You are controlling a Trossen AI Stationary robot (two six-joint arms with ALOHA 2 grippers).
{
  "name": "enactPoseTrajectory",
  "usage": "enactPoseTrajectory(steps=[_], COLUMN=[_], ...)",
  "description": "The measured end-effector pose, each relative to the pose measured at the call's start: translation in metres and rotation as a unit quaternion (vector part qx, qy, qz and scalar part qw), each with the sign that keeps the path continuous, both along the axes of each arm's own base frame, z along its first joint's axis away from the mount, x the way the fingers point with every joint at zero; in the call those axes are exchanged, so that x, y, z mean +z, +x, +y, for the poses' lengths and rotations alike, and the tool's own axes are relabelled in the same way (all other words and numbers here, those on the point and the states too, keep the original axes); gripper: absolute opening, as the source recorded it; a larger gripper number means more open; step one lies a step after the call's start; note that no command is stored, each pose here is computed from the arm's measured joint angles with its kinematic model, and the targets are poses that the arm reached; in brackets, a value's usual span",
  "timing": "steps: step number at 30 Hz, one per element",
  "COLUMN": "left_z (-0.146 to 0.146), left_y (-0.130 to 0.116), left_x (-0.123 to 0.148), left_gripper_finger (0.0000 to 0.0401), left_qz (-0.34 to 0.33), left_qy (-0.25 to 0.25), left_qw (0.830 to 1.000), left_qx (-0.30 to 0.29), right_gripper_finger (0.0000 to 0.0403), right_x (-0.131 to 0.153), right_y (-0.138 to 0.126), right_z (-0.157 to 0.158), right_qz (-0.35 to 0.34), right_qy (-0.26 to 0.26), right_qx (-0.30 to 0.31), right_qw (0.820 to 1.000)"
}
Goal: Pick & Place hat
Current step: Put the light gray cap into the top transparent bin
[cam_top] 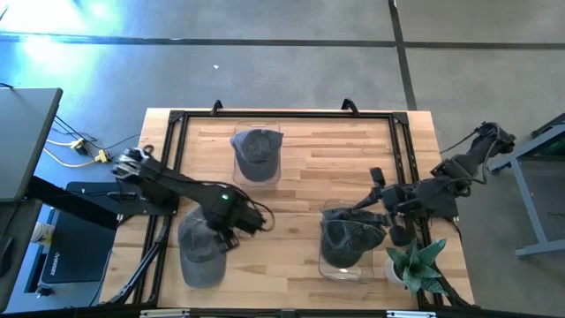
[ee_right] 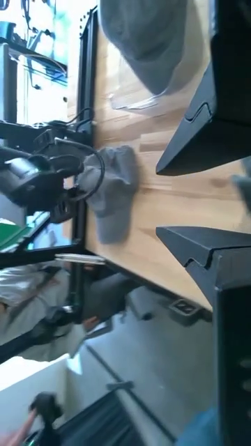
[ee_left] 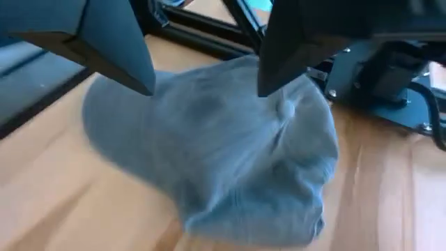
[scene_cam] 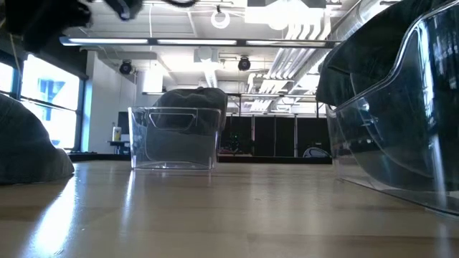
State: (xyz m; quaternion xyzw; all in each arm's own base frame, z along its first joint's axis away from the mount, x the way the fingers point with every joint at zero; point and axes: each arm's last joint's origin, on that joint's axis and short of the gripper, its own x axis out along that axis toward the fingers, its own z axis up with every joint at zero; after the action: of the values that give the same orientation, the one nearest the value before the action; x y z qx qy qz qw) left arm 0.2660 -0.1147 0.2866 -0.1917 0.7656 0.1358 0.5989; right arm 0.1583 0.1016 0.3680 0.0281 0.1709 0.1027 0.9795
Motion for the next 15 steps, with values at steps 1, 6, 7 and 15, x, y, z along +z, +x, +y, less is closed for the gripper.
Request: enactPoseTrajectory(steps=[1, 6, 7, 15], left_z=[0.004, 0.025, 0.029, 0.049], left_y=[-0.009, -0.053, -0.061, -0.109], left_x=[0.0, -0.018, -0.022, -0.066], left_gripper_finger=[0.0254, 0.0268, 0.0267, 0.0262], left_qz=[-0.006, -0.031, -0.038, -0.067], left_qy=[-0.004, -0.021, -0.023, -0.04], left_qw=[1.0, 0.999, 0.999, 0.995], left_qx=[0.001, 0.02, 0.027, 0.068], right_gripper_finger=[0.0124, 0.0124, 0.0124, 0.0124], right_x=[0.0, -0.001, -0.002, -0.011], right_y=[0.004, 0.03, 0.036, 0.084], right_z=[0.0, 0.001, 0.002, 0.007], right_qz=[-0.005, -0.026, -0.031, -0.068], right_qy=[0.005, 0.025, 0.03, 0.091], right_qx=[-0.002, -0.023, -0.023, -0.005], right_qw=[1.0, 0.999, 0.999, 0.993])
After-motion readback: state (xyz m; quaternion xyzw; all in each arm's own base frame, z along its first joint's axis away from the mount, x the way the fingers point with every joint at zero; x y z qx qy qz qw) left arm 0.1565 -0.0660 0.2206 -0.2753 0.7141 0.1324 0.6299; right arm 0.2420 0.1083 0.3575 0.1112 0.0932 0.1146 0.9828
